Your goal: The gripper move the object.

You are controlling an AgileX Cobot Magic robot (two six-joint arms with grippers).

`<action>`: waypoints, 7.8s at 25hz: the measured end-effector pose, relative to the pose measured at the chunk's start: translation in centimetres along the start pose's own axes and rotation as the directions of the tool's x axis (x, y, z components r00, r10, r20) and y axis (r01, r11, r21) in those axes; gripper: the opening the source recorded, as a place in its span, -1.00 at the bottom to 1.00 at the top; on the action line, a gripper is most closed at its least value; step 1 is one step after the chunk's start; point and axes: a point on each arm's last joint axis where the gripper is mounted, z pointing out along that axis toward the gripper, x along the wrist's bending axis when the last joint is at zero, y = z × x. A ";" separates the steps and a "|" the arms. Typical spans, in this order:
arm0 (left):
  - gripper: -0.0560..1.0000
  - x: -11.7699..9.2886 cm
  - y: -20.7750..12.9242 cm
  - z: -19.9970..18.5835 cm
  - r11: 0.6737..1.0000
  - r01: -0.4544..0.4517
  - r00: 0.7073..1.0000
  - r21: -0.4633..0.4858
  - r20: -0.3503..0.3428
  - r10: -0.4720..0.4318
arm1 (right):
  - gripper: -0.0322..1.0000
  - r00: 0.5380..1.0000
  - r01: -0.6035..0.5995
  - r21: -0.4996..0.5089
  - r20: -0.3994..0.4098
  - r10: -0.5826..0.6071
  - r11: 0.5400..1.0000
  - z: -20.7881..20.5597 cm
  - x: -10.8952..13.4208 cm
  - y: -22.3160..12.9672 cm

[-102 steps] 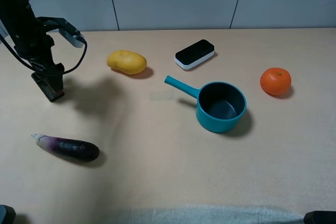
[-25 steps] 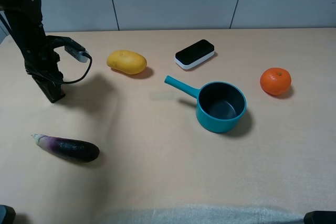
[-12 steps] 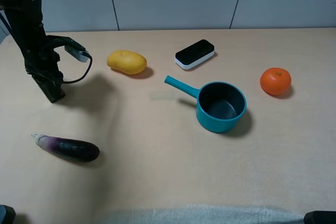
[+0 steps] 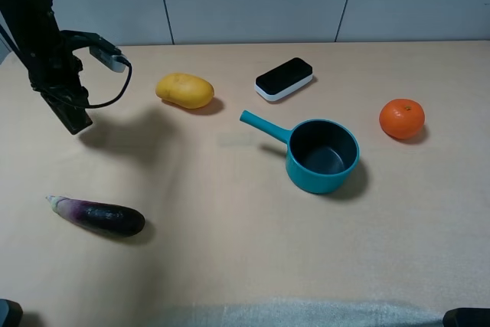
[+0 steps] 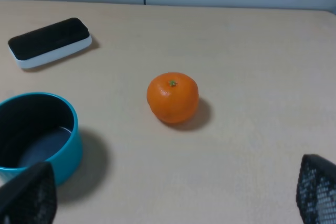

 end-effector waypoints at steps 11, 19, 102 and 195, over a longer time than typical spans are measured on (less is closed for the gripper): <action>0.00 -0.9 0.0 -3.9 0.997 -0.021 0.998 -0.069 -0.053 0.017 | 0.41 1.000 -0.002 0.000 -0.003 0.002 1.000 0.0 0.0 0.0; 0.00 -1.5 -0.2 -6.4 0.993 -0.037 0.996 -0.113 -0.090 0.027 | 0.41 1.000 -0.002 0.000 -0.004 0.002 1.000 0.0 0.0 0.0; 0.00 -11.5 14.0 0.4 0.975 -0.217 0.976 -0.055 0.014 0.218 | 0.41 1.000 -0.007 -0.001 -0.011 0.007 1.000 0.0 0.1 0.0; 0.66 -8.9 1.4 -17.1 0.961 0.020 0.992 -0.275 -0.116 -0.053 | 0.41 1.000 -0.007 -0.001 -0.011 0.007 1.000 0.0 0.1 0.0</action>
